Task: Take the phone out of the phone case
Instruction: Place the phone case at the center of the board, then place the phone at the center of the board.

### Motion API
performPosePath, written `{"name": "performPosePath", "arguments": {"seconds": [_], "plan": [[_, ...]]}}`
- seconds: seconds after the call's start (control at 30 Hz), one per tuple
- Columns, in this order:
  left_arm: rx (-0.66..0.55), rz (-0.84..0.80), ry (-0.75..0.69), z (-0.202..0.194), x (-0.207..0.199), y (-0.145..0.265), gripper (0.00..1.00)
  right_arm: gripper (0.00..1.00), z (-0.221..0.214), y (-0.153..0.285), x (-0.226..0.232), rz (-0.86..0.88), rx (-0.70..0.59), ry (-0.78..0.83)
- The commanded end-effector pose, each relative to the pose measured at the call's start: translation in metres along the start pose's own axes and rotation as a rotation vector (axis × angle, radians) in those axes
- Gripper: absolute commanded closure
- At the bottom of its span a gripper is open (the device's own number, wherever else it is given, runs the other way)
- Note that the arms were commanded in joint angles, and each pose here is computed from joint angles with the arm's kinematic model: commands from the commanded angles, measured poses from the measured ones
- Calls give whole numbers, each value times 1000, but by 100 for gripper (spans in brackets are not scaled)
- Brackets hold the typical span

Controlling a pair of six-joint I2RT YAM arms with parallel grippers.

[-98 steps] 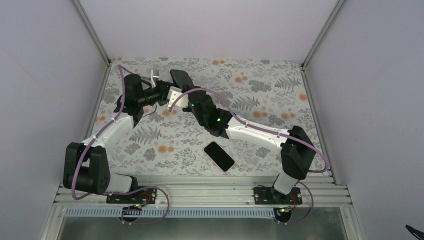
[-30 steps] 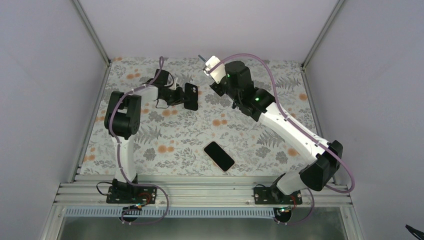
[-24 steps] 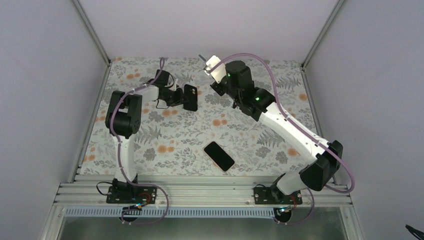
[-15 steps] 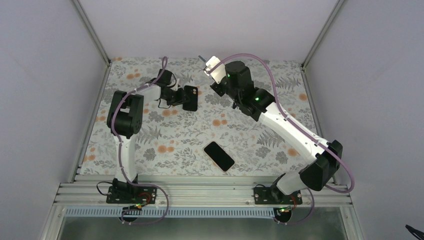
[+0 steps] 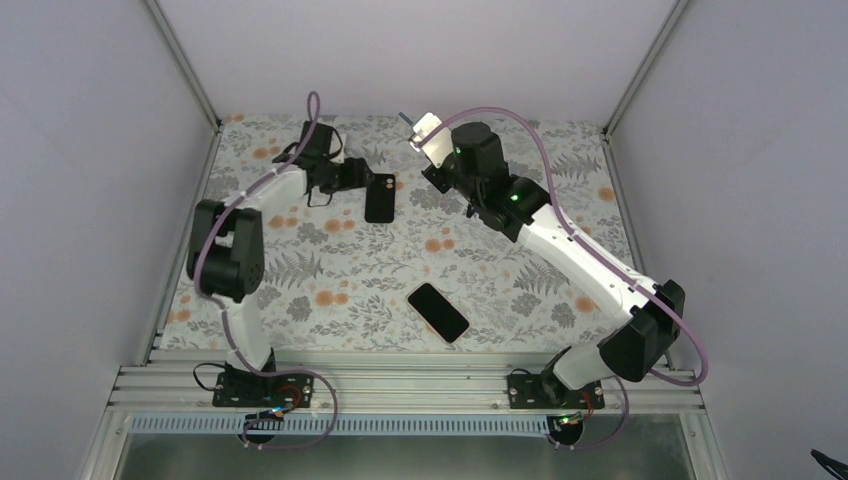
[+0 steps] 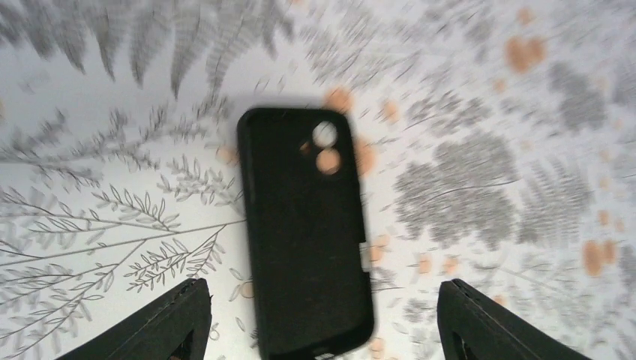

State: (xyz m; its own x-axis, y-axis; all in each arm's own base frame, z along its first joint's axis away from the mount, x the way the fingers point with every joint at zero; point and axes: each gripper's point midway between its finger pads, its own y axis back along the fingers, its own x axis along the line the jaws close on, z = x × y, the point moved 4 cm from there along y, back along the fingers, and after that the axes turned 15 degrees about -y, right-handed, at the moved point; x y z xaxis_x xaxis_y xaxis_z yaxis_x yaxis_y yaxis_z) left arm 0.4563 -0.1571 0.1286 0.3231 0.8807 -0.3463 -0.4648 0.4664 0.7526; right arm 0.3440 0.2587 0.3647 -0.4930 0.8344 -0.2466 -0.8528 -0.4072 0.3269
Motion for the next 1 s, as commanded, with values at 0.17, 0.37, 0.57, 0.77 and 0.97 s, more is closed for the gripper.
{"name": "performPosePath", "arguments": {"seconds": [0.17,0.37,0.57,0.77,0.97], "plan": [[-323,-57,-136,47,-44,117,22,96,33,20,-5,-3,-130,1],[-463,-266,-199,57,-82,187,22,96,48,22,6,-35,-188,103],[-521,-463,-273,53,-109,230,22,96,54,16,21,-142,-239,288],[-529,-644,-262,47,-121,257,20,96,59,22,27,-221,-290,366],[-503,-803,-200,40,-127,264,16,96,49,32,39,-310,-350,476]]}}
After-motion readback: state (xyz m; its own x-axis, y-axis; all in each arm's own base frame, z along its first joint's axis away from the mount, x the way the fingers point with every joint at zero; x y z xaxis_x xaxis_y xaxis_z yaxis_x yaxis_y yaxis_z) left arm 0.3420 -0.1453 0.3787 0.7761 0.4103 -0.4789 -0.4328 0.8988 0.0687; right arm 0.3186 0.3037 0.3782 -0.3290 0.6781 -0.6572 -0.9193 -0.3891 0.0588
